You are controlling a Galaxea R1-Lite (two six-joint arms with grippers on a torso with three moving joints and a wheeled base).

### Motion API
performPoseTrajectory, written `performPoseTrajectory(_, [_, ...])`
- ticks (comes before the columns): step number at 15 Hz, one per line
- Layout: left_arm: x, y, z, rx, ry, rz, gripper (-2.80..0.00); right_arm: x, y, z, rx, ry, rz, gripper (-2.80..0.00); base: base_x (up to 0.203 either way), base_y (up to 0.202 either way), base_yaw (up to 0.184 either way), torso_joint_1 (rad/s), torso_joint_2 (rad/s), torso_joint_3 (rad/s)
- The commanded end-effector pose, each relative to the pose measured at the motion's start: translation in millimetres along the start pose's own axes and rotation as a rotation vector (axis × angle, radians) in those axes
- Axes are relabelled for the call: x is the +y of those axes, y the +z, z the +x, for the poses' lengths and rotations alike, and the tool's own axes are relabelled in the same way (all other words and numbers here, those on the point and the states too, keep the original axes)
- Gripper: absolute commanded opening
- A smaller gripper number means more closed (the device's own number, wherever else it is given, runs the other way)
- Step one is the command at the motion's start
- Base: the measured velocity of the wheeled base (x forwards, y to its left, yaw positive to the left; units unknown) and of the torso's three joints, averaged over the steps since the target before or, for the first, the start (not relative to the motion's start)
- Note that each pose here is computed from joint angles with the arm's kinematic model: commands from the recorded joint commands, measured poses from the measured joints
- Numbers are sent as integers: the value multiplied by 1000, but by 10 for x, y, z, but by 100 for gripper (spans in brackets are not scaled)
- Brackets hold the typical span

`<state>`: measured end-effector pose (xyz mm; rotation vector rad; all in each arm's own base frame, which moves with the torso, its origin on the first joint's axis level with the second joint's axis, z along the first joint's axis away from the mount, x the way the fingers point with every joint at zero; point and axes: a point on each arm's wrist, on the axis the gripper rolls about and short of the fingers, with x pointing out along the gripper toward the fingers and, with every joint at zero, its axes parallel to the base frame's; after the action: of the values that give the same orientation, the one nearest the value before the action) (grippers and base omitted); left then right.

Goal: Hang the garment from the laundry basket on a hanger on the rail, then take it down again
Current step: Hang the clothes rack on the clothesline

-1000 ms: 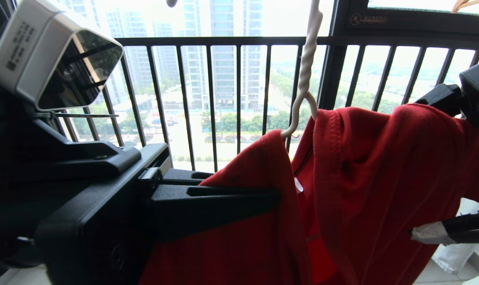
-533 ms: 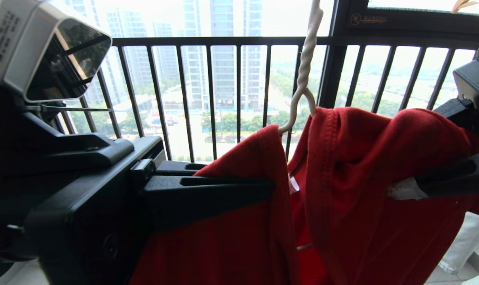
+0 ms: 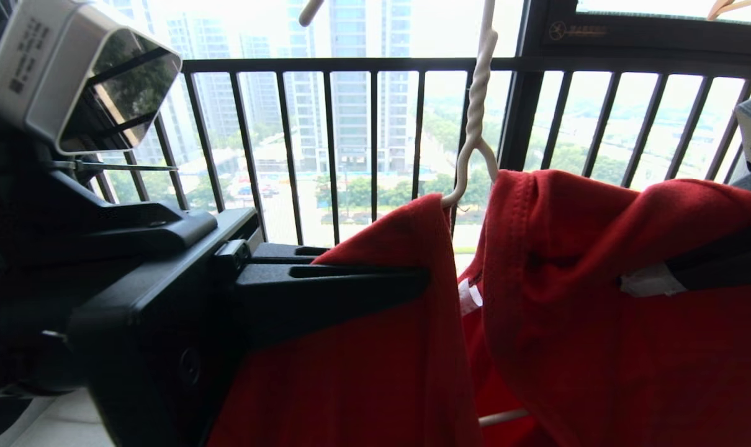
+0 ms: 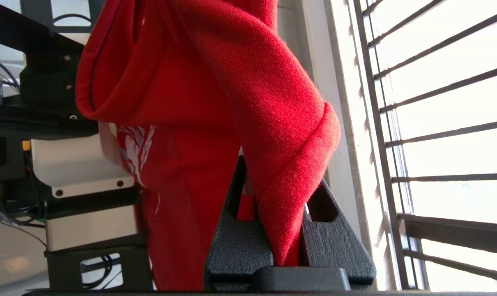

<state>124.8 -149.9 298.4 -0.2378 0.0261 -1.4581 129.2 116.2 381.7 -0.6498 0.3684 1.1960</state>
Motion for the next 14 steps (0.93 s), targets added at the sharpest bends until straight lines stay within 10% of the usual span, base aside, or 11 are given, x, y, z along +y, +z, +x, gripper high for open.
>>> performPoseTrajectory(1, [17,-17,14,6,0,3,-280,11,-4,-14,0,3,-3,-280,0,0,0,0,0,0])
performPoseTrajectory(2, [26,-28,22,10,2,17,0,14,-4,-20,-1,3,-4,-280,0,0,0,0,0,0])
performPoseTrajectory(14, [-112,205,-256,-86,46,101,0,-76,-40,-73,-13,-70,22,-280,0,0,0,0,0,0])
